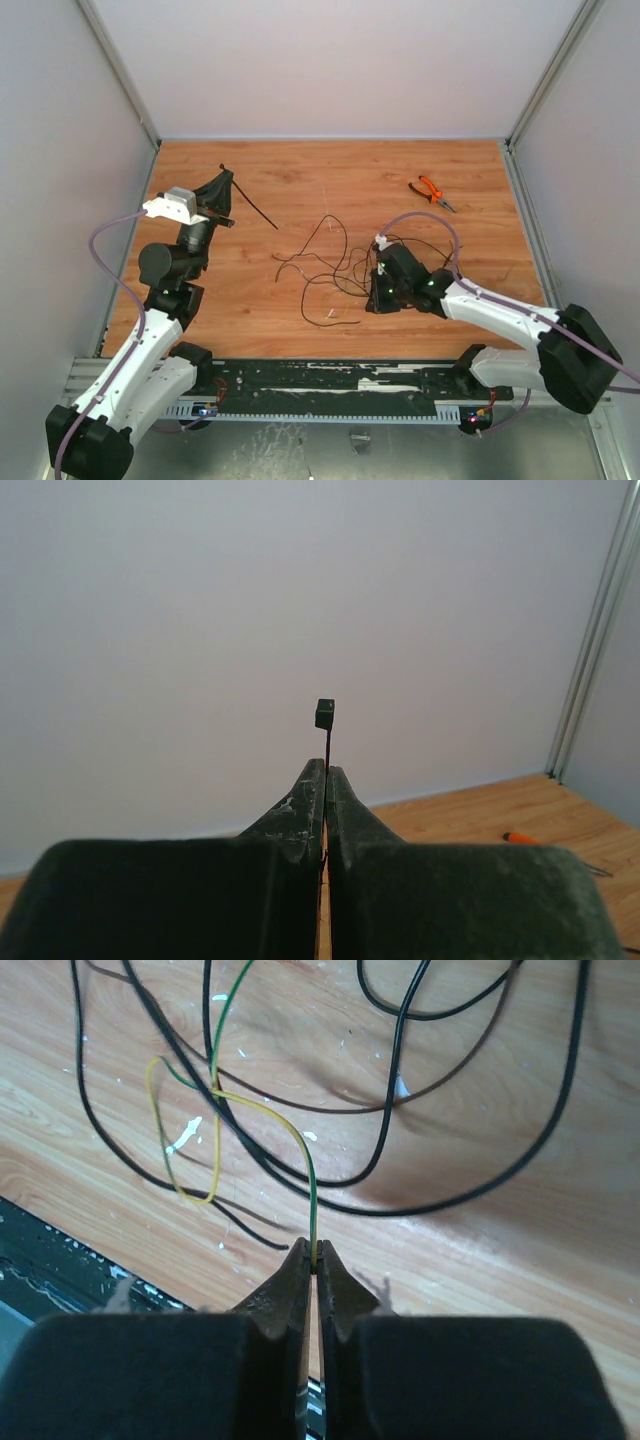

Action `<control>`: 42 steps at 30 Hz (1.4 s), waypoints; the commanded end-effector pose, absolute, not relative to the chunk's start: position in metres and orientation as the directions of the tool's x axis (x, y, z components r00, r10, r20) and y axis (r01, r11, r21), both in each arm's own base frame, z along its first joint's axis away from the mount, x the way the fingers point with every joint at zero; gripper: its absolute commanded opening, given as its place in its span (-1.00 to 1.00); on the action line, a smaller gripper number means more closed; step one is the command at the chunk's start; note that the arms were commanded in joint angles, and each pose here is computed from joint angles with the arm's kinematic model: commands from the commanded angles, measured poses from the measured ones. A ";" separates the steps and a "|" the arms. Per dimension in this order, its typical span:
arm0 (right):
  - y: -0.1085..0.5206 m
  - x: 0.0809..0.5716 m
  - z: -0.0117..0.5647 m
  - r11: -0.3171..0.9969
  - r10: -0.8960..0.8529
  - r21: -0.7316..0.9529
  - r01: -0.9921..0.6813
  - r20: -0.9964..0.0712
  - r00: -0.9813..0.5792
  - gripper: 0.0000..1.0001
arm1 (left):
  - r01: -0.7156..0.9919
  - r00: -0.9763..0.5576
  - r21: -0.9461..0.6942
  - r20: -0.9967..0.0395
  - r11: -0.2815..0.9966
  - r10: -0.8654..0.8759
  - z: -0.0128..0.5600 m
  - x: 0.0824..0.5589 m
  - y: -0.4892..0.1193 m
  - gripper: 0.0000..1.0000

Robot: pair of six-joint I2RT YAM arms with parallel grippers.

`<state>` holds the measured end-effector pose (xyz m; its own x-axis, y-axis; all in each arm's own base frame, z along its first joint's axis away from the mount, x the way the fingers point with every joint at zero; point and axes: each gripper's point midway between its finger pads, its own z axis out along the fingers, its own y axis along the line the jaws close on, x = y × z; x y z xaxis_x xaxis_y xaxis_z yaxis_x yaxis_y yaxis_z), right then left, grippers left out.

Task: Zip-tie the wires
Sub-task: Adjust the cable at the center of the board.

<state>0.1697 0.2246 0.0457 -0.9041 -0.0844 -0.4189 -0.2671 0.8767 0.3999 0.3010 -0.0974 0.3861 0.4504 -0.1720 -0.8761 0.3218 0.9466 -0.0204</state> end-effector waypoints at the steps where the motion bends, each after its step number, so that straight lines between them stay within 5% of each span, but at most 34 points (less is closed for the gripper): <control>1: 0.212 0.174 0.070 0.892 -0.071 0.365 -0.265 -0.467 -0.882 -1.00 | 0.319 0.507 -0.013 -0.842 0.948 -0.182 0.410 0.293 -0.093 -1.00; 12: 0.215 0.208 0.114 0.900 -0.279 0.168 -0.402 -0.487 -0.828 -1.00 | 0.322 0.506 -0.009 -0.843 0.947 -0.181 0.409 0.292 -0.094 -1.00; 24: 0.286 0.277 0.155 0.847 -0.399 0.054 -0.529 -0.593 -0.700 -1.00 | 0.321 0.510 -0.003 -0.842 0.947 -0.175 0.409 0.290 -0.093 -1.00; 39: 0.447 0.258 0.155 0.541 -0.447 0.296 -0.788 -0.693 -0.566 -1.00 | 0.175 0.499 -0.160 -0.836 0.971 -0.228 0.407 0.295 -0.059 -1.00; 42: 0.459 0.254 0.152 0.501 -0.458 0.319 -0.804 -0.691 -0.559 -0.68 | 0.176 0.494 -0.152 -0.841 0.973 -0.221 0.406 0.295 -0.060 -1.00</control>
